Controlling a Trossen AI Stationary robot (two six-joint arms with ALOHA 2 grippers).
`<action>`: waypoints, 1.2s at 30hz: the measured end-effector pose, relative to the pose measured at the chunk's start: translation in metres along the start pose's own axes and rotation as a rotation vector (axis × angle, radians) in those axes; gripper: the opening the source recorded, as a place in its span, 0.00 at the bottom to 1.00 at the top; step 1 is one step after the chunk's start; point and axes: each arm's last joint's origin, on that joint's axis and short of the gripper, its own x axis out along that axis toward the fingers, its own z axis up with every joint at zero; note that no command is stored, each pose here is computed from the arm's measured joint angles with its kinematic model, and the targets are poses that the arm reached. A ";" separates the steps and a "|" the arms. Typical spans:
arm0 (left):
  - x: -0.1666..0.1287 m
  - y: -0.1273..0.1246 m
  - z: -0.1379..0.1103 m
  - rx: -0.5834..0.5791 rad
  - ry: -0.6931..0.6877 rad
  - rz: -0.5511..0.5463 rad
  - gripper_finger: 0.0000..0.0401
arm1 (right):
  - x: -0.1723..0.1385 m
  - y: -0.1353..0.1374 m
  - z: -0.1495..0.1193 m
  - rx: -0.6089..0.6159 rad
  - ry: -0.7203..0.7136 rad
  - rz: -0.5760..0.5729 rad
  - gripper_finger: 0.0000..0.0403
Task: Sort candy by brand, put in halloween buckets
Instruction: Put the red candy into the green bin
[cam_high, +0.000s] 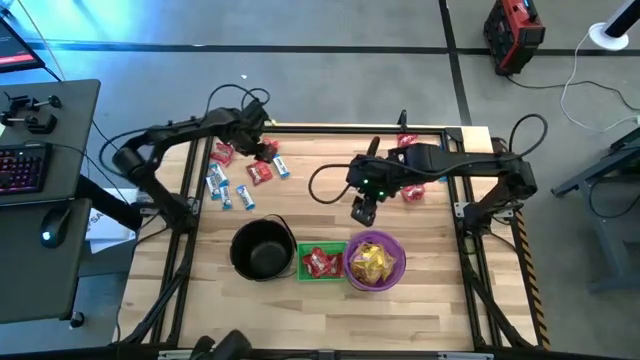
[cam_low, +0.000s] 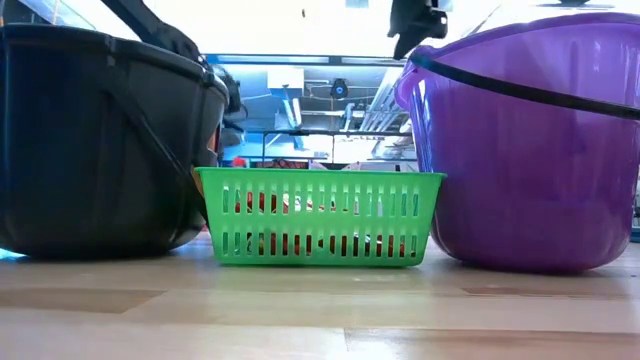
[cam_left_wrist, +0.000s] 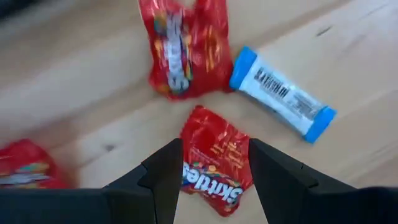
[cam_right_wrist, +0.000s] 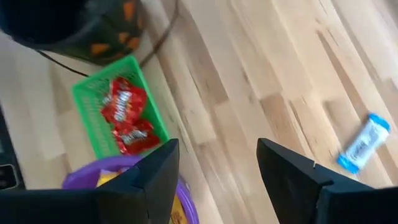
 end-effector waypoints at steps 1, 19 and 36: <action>0.007 0.003 0.001 -0.010 0.033 -0.004 0.43 | 0.000 0.000 -0.001 0.009 0.010 -0.009 0.52; 0.039 0.026 -0.011 -0.054 0.168 -0.006 0.43 | -0.005 0.028 -0.024 0.060 0.021 -0.108 0.52; 0.042 0.017 -0.019 0.074 0.114 -0.035 0.03 | -0.019 0.044 -0.037 0.036 -0.063 -0.151 0.52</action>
